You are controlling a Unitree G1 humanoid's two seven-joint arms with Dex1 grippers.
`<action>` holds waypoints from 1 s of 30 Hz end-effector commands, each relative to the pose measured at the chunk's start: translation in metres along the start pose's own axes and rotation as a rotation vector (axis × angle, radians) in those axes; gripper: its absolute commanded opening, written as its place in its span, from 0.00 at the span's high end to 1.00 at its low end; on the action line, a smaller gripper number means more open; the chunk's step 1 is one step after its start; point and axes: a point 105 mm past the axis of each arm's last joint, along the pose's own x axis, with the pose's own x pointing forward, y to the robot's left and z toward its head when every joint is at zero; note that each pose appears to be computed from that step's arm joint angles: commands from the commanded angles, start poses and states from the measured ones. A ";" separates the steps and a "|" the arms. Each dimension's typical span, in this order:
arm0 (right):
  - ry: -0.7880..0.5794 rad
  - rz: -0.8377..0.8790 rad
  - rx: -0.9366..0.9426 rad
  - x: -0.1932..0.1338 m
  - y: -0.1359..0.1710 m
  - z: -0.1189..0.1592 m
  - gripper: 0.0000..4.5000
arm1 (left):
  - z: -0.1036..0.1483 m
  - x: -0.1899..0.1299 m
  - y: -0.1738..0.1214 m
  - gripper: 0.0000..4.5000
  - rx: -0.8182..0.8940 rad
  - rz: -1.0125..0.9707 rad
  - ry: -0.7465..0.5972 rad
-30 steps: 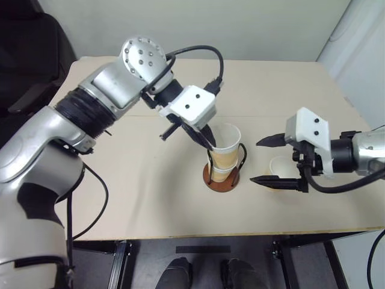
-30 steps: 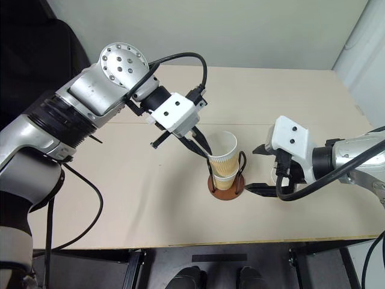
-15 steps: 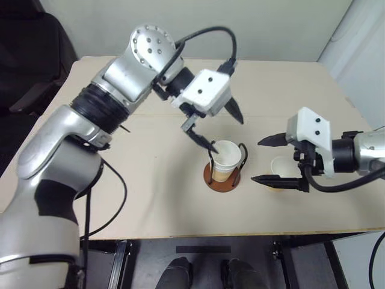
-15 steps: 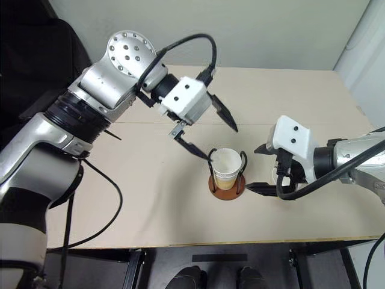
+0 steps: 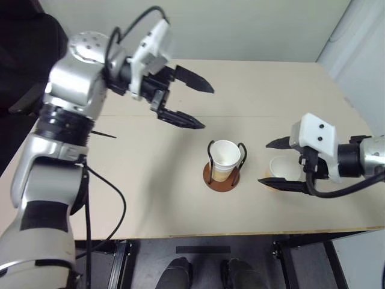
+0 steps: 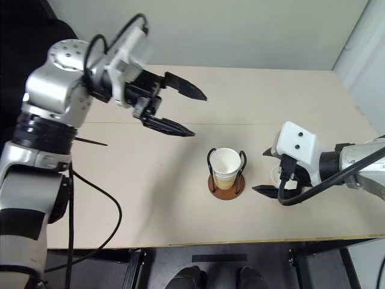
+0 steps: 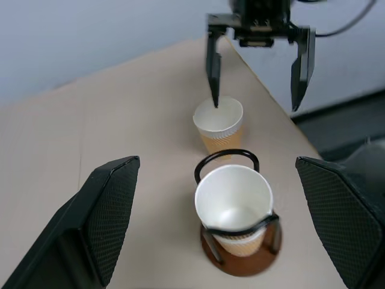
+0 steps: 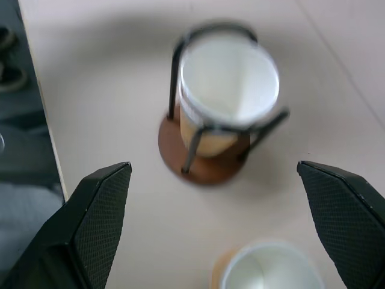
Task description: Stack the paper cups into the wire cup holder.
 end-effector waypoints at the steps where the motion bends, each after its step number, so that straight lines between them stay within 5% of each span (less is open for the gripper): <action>1: 0.056 -0.021 -0.076 -0.004 -0.003 -0.005 0.00 | 0.007 -0.013 -0.008 0.01 0.011 0.003 0.001; 9: 0.185 -0.010 -0.125 -0.005 -0.011 -0.036 0.00 | 0.013 -0.026 -0.008 0.01 -0.010 0.051 -0.049; 30: 0.211 0.113 -0.128 0.028 -0.017 -0.062 0.00 | 0.006 -0.035 -0.017 0.01 -0.026 0.088 -0.018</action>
